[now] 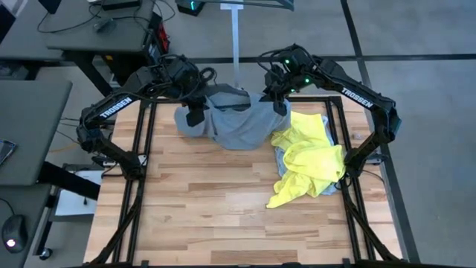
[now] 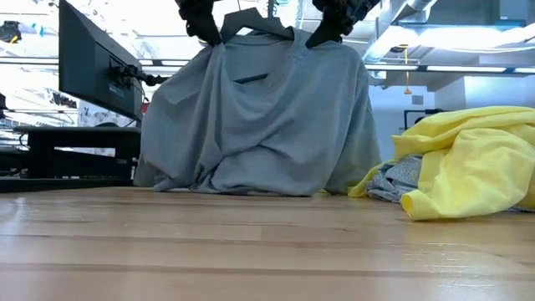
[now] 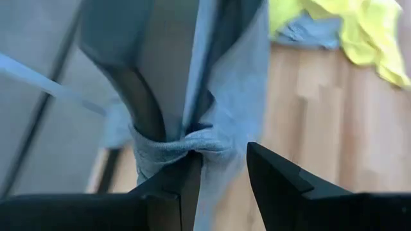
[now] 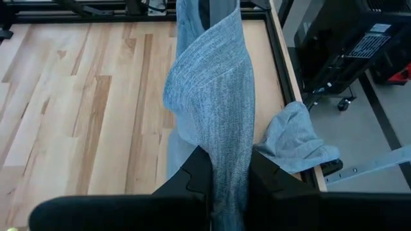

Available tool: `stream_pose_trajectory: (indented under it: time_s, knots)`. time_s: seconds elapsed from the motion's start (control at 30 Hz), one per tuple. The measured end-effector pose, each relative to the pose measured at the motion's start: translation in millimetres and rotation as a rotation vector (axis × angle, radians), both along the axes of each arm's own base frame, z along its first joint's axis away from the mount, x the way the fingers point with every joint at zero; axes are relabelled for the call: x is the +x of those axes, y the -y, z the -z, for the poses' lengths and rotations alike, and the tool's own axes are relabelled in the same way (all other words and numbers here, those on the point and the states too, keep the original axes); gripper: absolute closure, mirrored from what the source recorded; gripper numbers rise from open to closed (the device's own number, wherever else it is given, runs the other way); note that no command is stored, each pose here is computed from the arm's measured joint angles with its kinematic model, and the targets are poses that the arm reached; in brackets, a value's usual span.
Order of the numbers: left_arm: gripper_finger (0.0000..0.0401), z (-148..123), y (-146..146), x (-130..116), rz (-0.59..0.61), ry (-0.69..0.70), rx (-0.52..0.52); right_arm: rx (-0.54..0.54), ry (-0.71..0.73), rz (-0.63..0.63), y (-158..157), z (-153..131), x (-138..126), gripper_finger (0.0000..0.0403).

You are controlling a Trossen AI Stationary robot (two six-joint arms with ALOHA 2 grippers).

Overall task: Hang clothes
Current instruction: Hang the gray shirt on the black hanger

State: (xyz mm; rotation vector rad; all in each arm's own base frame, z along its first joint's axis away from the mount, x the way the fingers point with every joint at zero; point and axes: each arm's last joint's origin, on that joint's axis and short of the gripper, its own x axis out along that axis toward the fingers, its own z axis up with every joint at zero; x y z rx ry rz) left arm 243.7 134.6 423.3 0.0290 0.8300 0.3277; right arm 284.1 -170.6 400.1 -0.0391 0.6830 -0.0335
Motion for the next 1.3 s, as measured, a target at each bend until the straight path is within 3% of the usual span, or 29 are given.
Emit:
stream_pose_trajectory:
  time_s: [0.17, 0.57, 0.7, 0.83, 0.93, 1.3]
  knots:
    - [0.029, -10, 0, 1, -0.022, 0.106, 0.028, -0.008, 0.013, -0.001, 0, -2, 1, 0.0371]
    - [0.029, -10, -2, 1, -0.042, 0.106, 0.047, 0.0, 0.029, 0.008, 0, -2, 3, 0.0371]
    - [0.029, -3, -3, 0, -0.038, 0.061, 0.078, 0.065, 0.03, 0.065, 5, 0, 0, 0.0371]
    - [0.029, 9, 2, 0, -0.003, -0.068, 0.118, 0.079, 0.056, 0.082, 12, -1, -2, 0.0371]
    - [0.029, 9, 4, 0, 0.006, -0.088, 0.154, 0.083, 0.061, 0.082, 12, -2, -2, 0.0371]
    - [0.029, -23, 22, -30, -0.055, 0.082, 0.197, 0.086, 0.074, 0.104, 15, -3, -3, 0.0371]
